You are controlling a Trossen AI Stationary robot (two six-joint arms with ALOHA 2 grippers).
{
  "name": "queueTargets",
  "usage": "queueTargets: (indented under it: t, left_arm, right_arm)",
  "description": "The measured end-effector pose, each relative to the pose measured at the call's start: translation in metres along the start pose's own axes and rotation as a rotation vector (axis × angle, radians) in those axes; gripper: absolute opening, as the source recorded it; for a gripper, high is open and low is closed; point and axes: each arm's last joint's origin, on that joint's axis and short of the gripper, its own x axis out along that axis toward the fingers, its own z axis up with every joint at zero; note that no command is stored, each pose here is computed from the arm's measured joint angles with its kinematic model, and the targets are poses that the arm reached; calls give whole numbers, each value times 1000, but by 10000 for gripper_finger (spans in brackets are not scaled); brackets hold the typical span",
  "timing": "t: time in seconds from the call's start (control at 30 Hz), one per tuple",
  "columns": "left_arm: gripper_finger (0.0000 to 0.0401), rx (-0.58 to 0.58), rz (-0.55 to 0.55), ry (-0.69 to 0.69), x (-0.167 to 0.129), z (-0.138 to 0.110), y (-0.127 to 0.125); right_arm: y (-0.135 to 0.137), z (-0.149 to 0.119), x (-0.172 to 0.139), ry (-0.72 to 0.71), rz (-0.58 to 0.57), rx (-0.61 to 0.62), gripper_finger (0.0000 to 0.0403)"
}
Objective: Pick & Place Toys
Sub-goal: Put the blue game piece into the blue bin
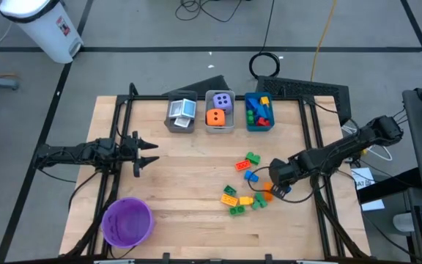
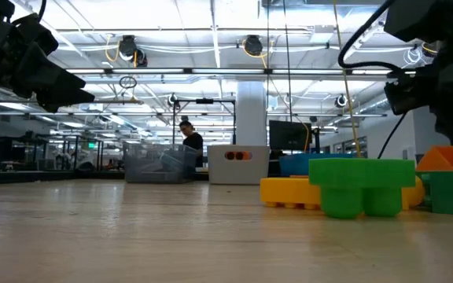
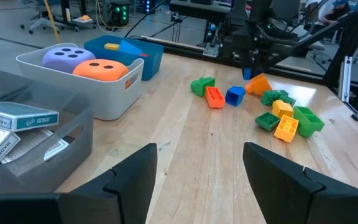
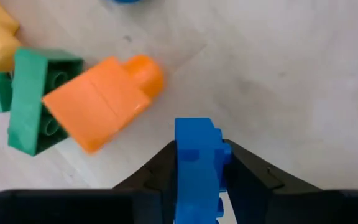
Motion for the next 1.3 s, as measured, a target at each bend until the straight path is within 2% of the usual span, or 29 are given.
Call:
queueTargets:
  t: [0.2, 0.43, 0.53, 0.8, 1.03, 1.3]
  left_arm:
    - [246, 0, 0, 0, 0, 0, 0]
    - [246, 0, 0, 0, 0, 0, 0]
    - [246, 0, 0, 0, 0, 0, 0]
    - [246, 0, 0, 0, 0, 0, 0]
    - [246, 0, 0, 0, 0, 0, 0]
    - [246, 0, 0, 0, 0, 0, 0]
  right_arm:
    - [-12, 4, -14, -100, -24, 17, 88]
    - [-20, 21, -26, -297, -16, 30, 101]
    - [-22, 30, -29, -364, -5, 14, 106]
    - [-28, 60, -39, -583, 4, -41, 89]
    - [-39, 85, -52, -765, 17, -49, 106]
    - [-54, 115, -70, -1012, -19, -77, 90]
